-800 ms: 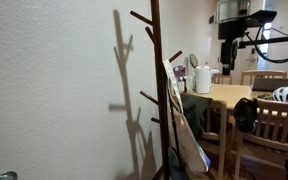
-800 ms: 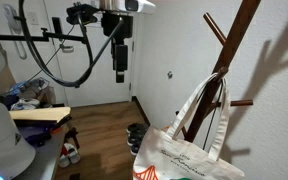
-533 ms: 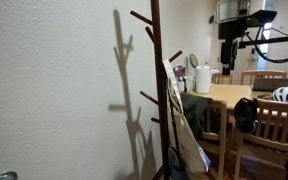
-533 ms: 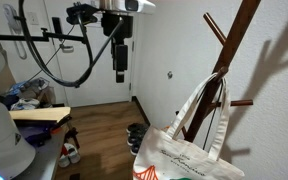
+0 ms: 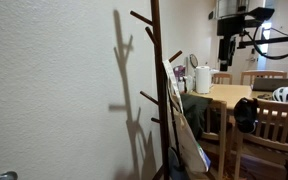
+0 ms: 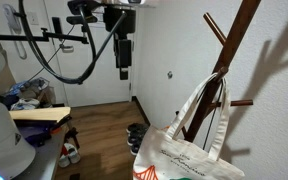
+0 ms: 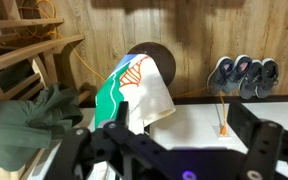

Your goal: Take the bag and hang it on the left of the stand

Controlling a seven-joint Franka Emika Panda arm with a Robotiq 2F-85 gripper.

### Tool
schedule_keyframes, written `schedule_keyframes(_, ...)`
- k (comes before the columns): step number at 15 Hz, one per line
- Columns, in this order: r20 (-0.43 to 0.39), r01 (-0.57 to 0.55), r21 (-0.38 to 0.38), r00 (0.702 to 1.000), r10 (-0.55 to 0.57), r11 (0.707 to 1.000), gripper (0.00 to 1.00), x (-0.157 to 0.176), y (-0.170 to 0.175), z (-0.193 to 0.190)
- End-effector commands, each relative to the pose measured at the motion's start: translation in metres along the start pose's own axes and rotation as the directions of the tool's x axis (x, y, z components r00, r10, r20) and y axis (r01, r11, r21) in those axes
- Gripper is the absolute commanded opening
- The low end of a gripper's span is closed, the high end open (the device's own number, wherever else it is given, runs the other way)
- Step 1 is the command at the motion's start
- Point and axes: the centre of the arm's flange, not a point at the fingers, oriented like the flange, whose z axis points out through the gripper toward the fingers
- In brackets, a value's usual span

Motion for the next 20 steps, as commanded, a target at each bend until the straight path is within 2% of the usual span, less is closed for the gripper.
schedule_keyframes(1,-0.019,0.038,-0.039,0.999,-0.038,0.999,1.0,0.023,0.024,-0.042)
schedule_keyframes(7,-0.021,0.231,-0.032,0.973,-0.231,0.973,1.0,0.083,0.055,-0.081)
schedule_keyframes(9,-0.045,0.261,-0.032,0.964,-0.262,0.965,1.0,0.107,0.061,-0.079)
schedule_keyframes(12,-0.133,0.202,-0.097,0.968,-0.214,0.975,1.0,0.138,0.051,-0.061)
schedule_keyframes(13,-0.158,0.203,-0.098,0.963,-0.217,0.974,1.0,0.146,0.048,-0.055)
schedule_keyframes(14,-0.163,0.254,-0.095,0.95,-0.266,0.963,1.0,0.154,0.042,-0.044)
schedule_keyframes(16,-0.164,0.306,-0.12,0.932,-0.323,0.944,1.0,0.156,0.035,-0.027)
schedule_keyframes(17,-0.154,0.262,-0.086,0.95,-0.273,0.961,1.0,0.148,0.038,-0.036)
schedule_keyframes(20,-0.147,0.28,-0.095,0.945,-0.291,0.955,1.0,0.156,0.031,-0.024)
